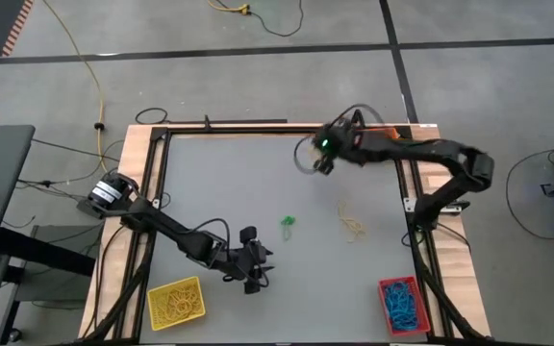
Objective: Sort rubber bands into baskets
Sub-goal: Put the green rubber band into the orange bin
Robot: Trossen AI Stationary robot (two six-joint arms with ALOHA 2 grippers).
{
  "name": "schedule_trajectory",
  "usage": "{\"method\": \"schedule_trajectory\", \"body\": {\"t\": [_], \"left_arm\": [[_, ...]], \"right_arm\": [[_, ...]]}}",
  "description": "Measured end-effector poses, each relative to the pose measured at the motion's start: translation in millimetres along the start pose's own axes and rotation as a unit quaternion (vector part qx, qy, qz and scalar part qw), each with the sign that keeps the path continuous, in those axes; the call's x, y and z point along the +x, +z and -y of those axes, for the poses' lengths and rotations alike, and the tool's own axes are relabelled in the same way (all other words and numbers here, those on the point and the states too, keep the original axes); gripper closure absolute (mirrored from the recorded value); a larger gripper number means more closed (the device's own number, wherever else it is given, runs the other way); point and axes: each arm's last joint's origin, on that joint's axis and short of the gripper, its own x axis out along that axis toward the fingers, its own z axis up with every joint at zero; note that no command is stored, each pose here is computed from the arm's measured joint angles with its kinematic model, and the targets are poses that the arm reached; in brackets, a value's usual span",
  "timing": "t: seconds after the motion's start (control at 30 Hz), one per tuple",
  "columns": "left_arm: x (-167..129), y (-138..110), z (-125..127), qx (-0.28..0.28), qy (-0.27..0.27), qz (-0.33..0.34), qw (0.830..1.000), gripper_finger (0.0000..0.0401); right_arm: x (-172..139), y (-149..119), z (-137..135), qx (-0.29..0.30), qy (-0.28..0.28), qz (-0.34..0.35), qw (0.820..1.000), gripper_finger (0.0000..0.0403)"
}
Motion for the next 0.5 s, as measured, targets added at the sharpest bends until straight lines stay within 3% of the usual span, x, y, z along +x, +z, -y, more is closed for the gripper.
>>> {"method": "schedule_trajectory", "body": {"t": [0.27, 0.5], "left_arm": [[-3, 3, 6, -0.012, -0.010, 0.022, 1.000, 0.0223], [-3, 2, 7, -0.026, 0.003, 0.026, 0.999, 0.0223]], "right_arm": [[2, -28, 80, 0.097, 0.004, -0.052, 0.994, 0.0384], [19, -60, 114, 0.163, 0.012, -0.119, 0.979, 0.0384]]}}
